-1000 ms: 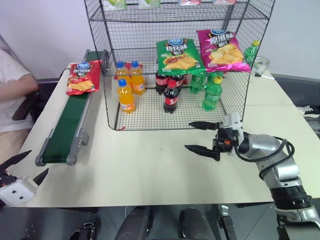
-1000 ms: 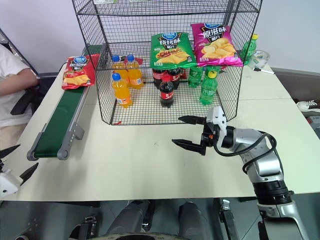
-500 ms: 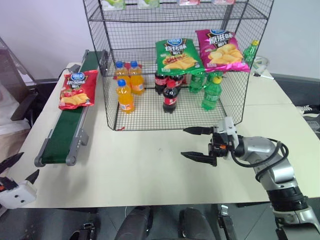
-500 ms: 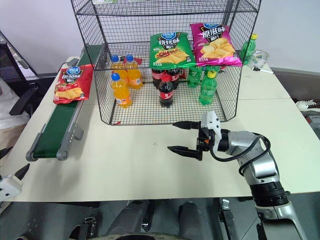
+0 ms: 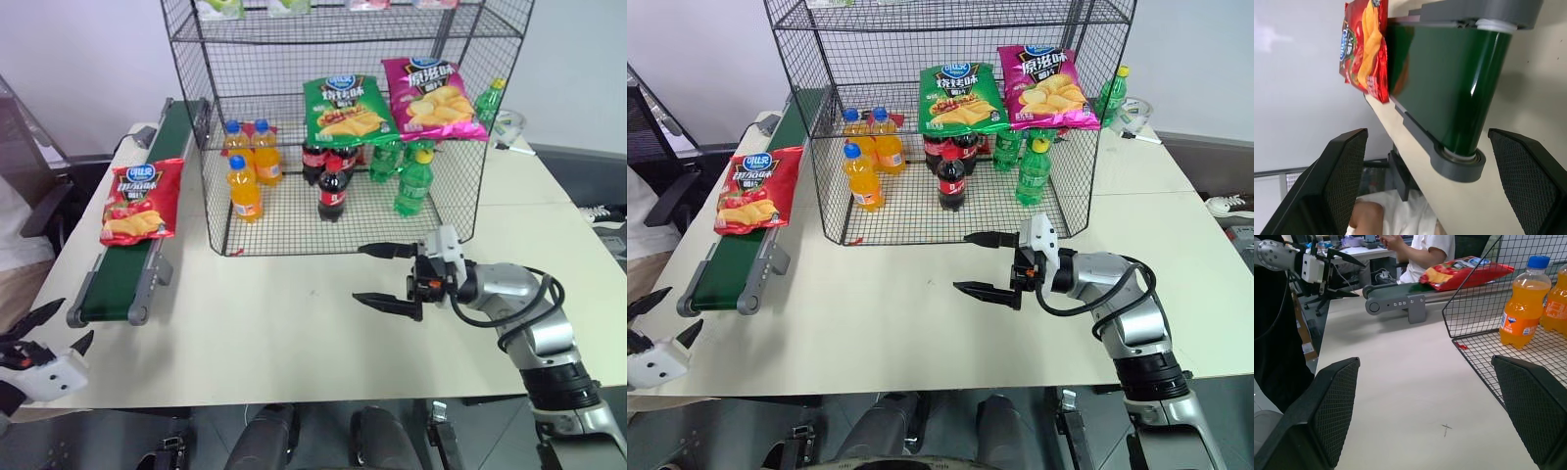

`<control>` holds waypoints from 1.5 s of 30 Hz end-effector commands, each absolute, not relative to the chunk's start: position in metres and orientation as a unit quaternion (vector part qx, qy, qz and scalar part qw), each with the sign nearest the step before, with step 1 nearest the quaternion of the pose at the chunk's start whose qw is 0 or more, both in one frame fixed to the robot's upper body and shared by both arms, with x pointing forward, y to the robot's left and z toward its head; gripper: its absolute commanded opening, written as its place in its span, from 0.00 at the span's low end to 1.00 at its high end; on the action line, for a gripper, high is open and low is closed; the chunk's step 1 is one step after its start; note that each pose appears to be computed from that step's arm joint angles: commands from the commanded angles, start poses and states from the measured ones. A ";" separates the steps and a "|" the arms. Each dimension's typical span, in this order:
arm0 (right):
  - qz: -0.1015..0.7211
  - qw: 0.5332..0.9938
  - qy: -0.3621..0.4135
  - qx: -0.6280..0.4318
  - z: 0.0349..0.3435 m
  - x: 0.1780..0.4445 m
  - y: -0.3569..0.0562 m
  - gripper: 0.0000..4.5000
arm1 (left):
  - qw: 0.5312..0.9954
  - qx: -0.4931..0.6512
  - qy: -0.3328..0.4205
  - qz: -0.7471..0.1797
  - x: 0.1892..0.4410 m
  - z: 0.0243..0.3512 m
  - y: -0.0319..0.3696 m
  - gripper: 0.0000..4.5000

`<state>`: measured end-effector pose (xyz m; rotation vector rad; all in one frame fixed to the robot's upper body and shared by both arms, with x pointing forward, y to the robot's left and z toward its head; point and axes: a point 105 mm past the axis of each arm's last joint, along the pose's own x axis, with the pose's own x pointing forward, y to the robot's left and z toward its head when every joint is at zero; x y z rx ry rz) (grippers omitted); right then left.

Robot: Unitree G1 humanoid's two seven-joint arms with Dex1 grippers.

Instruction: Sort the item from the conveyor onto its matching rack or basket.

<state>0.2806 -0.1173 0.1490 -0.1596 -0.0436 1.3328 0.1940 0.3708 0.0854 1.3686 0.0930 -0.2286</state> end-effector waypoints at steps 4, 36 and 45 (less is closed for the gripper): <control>0.614 0.784 -0.037 -0.087 0.157 0.280 -0.119 1.00 | 0.767 0.635 0.023 -0.085 0.201 0.098 0.369 0.92; 0.598 0.795 -0.041 -0.091 0.162 0.285 -0.124 1.00 | 0.768 0.636 0.005 -0.082 0.208 0.103 0.357 0.92; 0.592 0.799 -0.040 -0.097 0.163 0.285 -0.127 1.00 | 0.769 0.633 -0.009 -0.084 0.217 0.103 0.350 0.29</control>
